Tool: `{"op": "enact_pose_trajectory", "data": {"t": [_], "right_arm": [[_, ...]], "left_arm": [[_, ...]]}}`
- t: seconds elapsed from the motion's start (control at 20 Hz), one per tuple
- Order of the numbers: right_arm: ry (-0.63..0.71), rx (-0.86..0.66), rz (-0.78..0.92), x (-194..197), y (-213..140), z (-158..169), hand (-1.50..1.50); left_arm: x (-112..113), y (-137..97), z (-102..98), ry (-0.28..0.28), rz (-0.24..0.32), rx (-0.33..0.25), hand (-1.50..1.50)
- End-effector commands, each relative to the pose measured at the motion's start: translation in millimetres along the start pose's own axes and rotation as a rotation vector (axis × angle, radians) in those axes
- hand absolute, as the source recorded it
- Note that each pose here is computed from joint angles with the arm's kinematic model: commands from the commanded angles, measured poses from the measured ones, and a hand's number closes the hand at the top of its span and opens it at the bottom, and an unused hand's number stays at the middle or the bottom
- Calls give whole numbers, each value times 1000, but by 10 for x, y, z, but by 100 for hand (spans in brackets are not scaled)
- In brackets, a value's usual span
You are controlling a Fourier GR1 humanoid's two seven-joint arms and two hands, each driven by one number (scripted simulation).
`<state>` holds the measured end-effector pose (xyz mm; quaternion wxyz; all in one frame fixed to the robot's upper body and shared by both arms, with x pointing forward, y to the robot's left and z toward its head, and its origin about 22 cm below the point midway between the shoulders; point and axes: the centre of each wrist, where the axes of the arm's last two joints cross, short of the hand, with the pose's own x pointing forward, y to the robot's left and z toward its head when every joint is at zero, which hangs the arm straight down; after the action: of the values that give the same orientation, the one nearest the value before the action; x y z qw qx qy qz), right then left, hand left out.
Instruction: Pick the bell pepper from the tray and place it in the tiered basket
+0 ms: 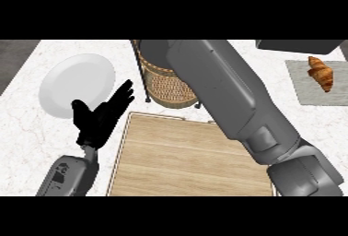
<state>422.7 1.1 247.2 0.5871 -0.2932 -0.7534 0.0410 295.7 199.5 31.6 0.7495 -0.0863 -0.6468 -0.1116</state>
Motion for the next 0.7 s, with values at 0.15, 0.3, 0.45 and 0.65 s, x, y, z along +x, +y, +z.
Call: {"op": "enact_pose_trajectory", "data": {"t": [0.15, 0.3, 0.45, 0.65], "right_arm": [[-1, -218, -83, 96, 58, -54, -150], [112, -251, -159, 12, 15, -95, -150], [162, -253, -135, -202, -74, -147, -150], [171, -188, -98, -406, -362, -190, -150]], "left_arm": [[-75, -15, 32, 15, 2, 31, 0], [-190, 218, 105, 31, 5, 67, 0], [-141, 232, 80, 30, 26, 135, 0], [-108, 351, 227, 50, 38, 164, 0]]}}
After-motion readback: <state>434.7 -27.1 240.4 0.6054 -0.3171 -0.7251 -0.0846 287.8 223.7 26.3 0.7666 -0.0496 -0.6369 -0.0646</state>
